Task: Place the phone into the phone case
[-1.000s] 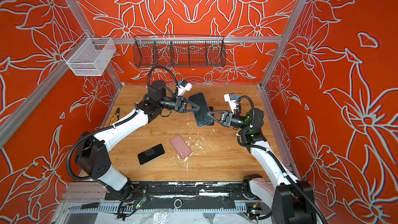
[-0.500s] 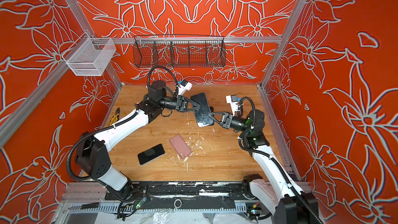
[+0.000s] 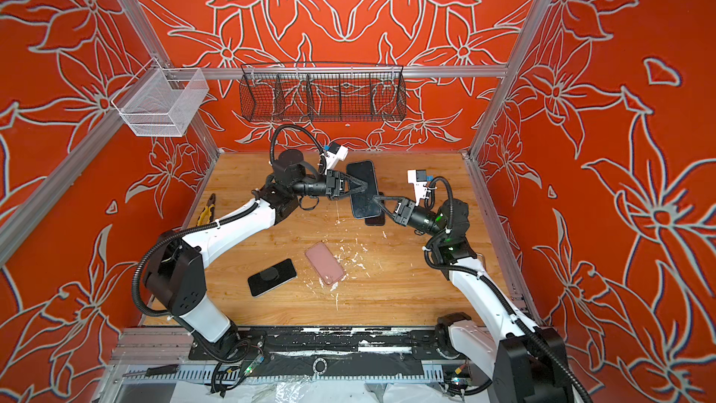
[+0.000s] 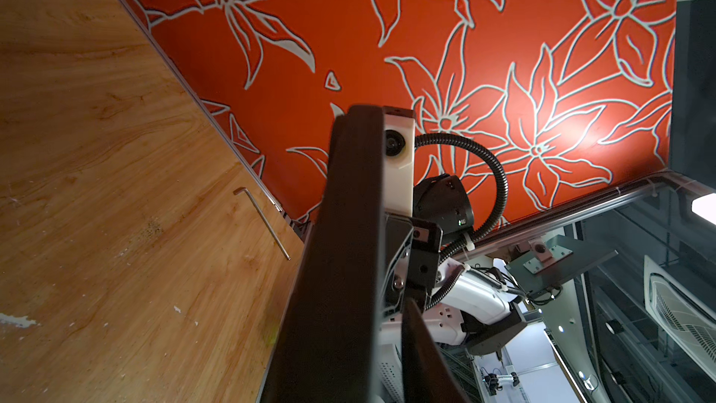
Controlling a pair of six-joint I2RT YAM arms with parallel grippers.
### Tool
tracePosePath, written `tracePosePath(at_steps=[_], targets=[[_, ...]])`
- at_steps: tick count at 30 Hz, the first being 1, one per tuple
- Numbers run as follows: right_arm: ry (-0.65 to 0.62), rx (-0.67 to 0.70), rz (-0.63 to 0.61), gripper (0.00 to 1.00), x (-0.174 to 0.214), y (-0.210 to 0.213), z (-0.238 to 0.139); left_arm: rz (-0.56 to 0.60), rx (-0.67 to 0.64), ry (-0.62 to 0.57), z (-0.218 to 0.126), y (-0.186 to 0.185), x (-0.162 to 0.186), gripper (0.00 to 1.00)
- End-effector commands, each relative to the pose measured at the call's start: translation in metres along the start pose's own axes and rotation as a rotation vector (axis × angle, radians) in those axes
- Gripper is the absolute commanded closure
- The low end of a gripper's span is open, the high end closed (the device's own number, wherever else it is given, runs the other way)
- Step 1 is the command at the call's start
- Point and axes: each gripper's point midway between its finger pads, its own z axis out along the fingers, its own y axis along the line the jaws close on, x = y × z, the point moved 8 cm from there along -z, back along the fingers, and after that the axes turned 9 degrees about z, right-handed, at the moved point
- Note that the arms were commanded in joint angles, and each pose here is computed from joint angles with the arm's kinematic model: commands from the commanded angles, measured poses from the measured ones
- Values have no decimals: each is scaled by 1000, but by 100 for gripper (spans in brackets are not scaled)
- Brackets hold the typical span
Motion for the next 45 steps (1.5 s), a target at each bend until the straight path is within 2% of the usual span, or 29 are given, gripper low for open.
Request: tracePosePath(at_steps=[1, 6, 11, 12, 13, 14, 16, 21, 25, 31, 40, 45], targets=[[-135, 93, 76, 100, -8, -24, 0, 121, 158, 38, 15, -44, 3, 82], [-130, 98, 86, 100, -9, -26, 2, 120, 149, 19, 15, -43, 3, 99], [-109, 78, 68, 100, -7, -19, 0, 119, 138, 3, 13, -41, 2, 100], [-104, 77, 64, 94, -6, -18, 0, 118, 137, -3, 12, -41, 1, 100], [-98, 75, 59, 81, -5, -16, -1, 117, 136, -11, 10, -41, -1, 100], [-95, 72, 54, 73, -5, -14, -2, 115, 136, -17, 8, -41, -2, 100], [-86, 68, 45, 63, -3, -10, -5, 113, 137, -32, 4, -41, -4, 100], [-84, 98, 33, 45, 4, -4, -14, 120, 126, -50, -4, -42, -8, 100], [-69, 92, 24, 39, 10, 0, -18, 124, 124, -50, -5, -43, -10, 100], [-34, 21, 34, 39, 11, 2, -15, 123, 127, -54, -4, -42, -14, 100], [13, -126, 55, 63, 12, 9, -9, 112, 108, -65, -1, -37, -16, 100], [25, -128, 65, 67, 16, 6, -11, 110, 88, -85, -2, -34, -18, 100]])
